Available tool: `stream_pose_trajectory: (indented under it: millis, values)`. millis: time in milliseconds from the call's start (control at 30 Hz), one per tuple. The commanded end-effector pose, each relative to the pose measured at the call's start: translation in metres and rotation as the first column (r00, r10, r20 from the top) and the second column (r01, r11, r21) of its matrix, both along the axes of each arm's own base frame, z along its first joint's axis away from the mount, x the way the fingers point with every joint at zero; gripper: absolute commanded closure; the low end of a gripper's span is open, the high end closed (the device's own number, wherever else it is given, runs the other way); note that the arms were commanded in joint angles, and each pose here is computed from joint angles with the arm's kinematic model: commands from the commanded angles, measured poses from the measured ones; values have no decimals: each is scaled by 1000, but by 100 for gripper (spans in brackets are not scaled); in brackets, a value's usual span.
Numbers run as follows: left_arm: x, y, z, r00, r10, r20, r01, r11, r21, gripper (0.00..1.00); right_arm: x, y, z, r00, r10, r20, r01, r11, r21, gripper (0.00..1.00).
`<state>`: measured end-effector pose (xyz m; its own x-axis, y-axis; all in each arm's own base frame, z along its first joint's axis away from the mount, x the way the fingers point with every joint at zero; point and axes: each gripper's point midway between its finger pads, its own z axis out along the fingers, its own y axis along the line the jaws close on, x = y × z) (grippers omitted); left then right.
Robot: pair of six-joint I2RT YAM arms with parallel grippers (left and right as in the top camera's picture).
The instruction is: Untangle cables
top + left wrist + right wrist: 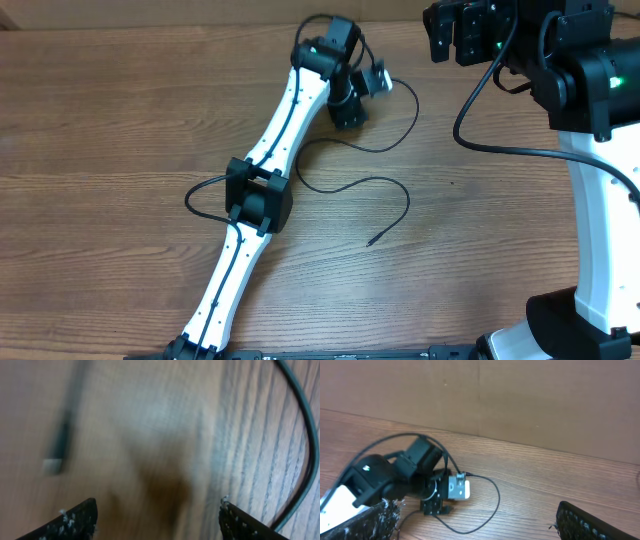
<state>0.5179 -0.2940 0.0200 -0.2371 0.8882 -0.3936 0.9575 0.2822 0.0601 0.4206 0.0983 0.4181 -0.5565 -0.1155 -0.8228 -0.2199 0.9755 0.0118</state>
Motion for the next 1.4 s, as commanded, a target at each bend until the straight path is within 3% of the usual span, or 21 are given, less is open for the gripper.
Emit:
stream_pose_trajectory:
  millis: [0,100,233,300,433,533,800,1067,1367]
  values:
    - [-21,-4,-41,993,-59,-106,59,998,0,25,0,-6,3,1000,-26,12,26,999,-20,0]
    - [-31,-4,-45,986,-41,-161,41,999,-5,31,1,-6,1,1000,-26,8,26,999,-20,0]
    - [-43,-4,-46,977,-49,-206,49,999,-5,31,1,-6,-2,1000,-28,-5,27,999,-20,0]
    - [-46,-3,-46,975,-48,-217,49,999,-1,37,-1,-7,-6,999,-27,-21,27,999,-23,0]
    - [-47,-6,-45,973,-31,-228,30,1000,-7,96,-5,-7,-11,999,-27,-46,26,999,-30,0]
    - [-49,-8,-34,972,-8,-235,5,1000,-12,96,-6,-8,-13,998,-27,-55,26,999,-32,0]
    - [-64,3,14,972,-11,-236,17,1000,25,57,-8,-4,-16,997,-11,-71,9,1000,-22,0]
    - [-76,13,10,959,4,-282,18,997,76,48,-13,-5,-21,995,-7,-99,4,1000,-27,0]
    - [-78,5,5,955,-32,-296,43,999,30,49,-15,-5,-24,993,-7,-116,4,1000,-31,0]
